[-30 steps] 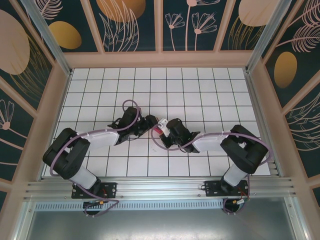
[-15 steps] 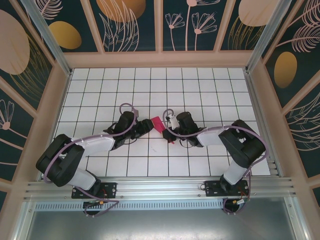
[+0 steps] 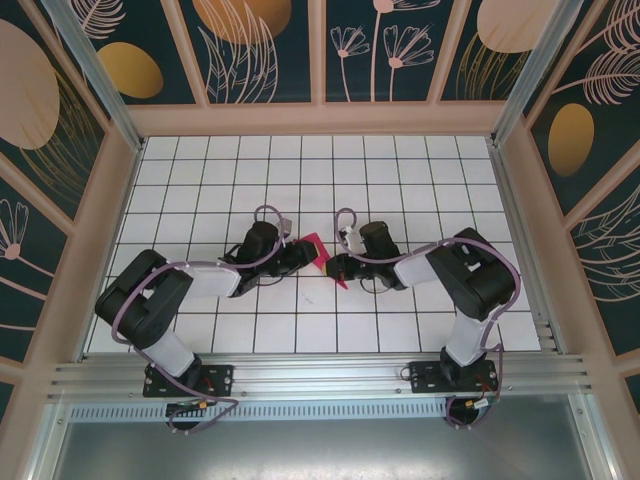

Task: Fold a paper plane with a square sheet of paper (pick it up from the middle)
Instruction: Fold the wing for the fifth time at the center of the table.

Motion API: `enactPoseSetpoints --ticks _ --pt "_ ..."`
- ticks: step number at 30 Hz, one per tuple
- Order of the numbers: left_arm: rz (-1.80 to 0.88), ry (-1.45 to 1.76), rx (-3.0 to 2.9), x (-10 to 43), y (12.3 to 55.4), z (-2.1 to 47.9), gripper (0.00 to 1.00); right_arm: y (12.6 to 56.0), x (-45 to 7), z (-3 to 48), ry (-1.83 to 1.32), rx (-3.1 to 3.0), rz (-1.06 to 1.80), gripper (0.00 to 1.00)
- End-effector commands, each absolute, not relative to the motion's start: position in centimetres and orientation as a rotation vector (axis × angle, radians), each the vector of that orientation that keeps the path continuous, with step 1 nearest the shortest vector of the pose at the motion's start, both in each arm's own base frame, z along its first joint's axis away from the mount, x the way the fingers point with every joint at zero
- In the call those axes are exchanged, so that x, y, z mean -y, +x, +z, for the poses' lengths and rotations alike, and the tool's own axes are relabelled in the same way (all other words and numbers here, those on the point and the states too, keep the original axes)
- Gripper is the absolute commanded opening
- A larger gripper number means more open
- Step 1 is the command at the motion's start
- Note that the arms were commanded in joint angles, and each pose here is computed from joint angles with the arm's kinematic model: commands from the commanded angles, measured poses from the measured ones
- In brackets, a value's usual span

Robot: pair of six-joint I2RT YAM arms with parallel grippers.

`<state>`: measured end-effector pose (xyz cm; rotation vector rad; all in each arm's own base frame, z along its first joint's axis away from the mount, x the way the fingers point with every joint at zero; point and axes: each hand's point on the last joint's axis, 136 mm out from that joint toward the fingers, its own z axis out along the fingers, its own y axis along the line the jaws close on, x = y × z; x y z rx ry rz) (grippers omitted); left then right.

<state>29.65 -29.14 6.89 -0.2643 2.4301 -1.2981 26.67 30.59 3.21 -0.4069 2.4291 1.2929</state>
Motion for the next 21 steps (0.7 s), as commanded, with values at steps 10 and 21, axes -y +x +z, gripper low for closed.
enactPoseSetpoints --ticks 10,21 --pt "-1.358 -0.258 -2.382 31.2 32.1 6.9 0.46 27.1 -31.1 4.1 -0.343 -2.405 1.436 0.00" --pt "-1.297 -0.245 -2.402 31.5 33.2 6.0 0.44 27.6 -30.0 4.6 -0.307 -2.410 1.321 0.19"
